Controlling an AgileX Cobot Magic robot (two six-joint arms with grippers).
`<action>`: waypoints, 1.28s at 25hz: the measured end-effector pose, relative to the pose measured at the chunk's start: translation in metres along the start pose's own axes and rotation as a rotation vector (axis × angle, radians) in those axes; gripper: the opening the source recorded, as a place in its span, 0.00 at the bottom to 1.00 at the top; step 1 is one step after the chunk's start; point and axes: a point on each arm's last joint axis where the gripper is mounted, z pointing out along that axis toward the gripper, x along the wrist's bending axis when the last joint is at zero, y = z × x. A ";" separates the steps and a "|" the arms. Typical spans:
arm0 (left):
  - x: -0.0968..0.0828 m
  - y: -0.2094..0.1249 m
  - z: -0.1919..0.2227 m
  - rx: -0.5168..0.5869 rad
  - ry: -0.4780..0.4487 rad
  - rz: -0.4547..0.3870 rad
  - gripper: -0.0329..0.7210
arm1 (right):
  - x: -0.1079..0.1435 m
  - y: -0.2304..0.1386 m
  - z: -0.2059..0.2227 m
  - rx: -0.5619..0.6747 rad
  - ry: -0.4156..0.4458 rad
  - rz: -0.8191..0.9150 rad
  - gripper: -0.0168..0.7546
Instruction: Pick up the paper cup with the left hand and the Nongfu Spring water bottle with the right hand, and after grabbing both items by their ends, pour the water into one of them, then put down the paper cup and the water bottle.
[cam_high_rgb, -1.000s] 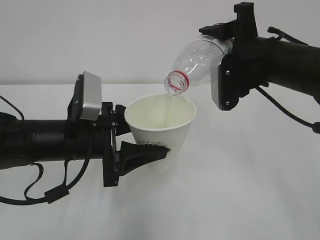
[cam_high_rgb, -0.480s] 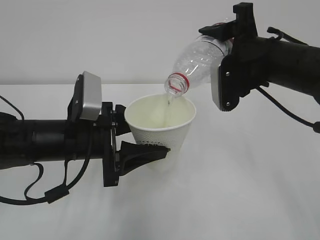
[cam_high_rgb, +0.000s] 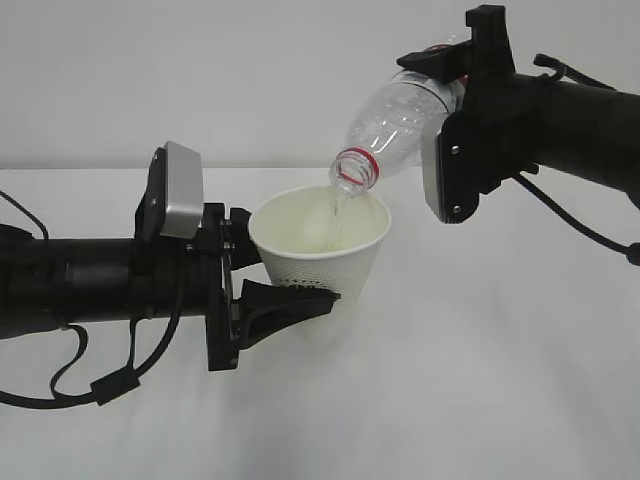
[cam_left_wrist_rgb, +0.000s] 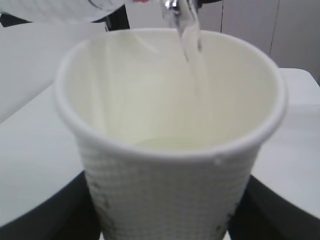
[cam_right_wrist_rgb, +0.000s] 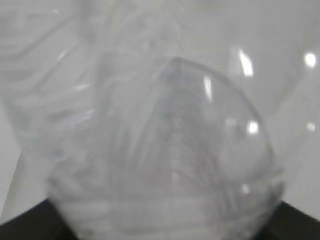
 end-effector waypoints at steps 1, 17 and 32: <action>0.000 0.000 0.000 0.000 0.000 0.000 0.69 | 0.000 0.000 0.000 0.000 0.000 0.000 0.62; 0.000 0.000 0.000 0.000 0.000 0.000 0.69 | 0.000 0.000 0.000 0.000 0.000 -0.002 0.62; -0.003 -0.001 0.000 0.012 -0.026 0.012 0.69 | 0.000 0.000 0.000 0.000 -0.002 0.000 0.62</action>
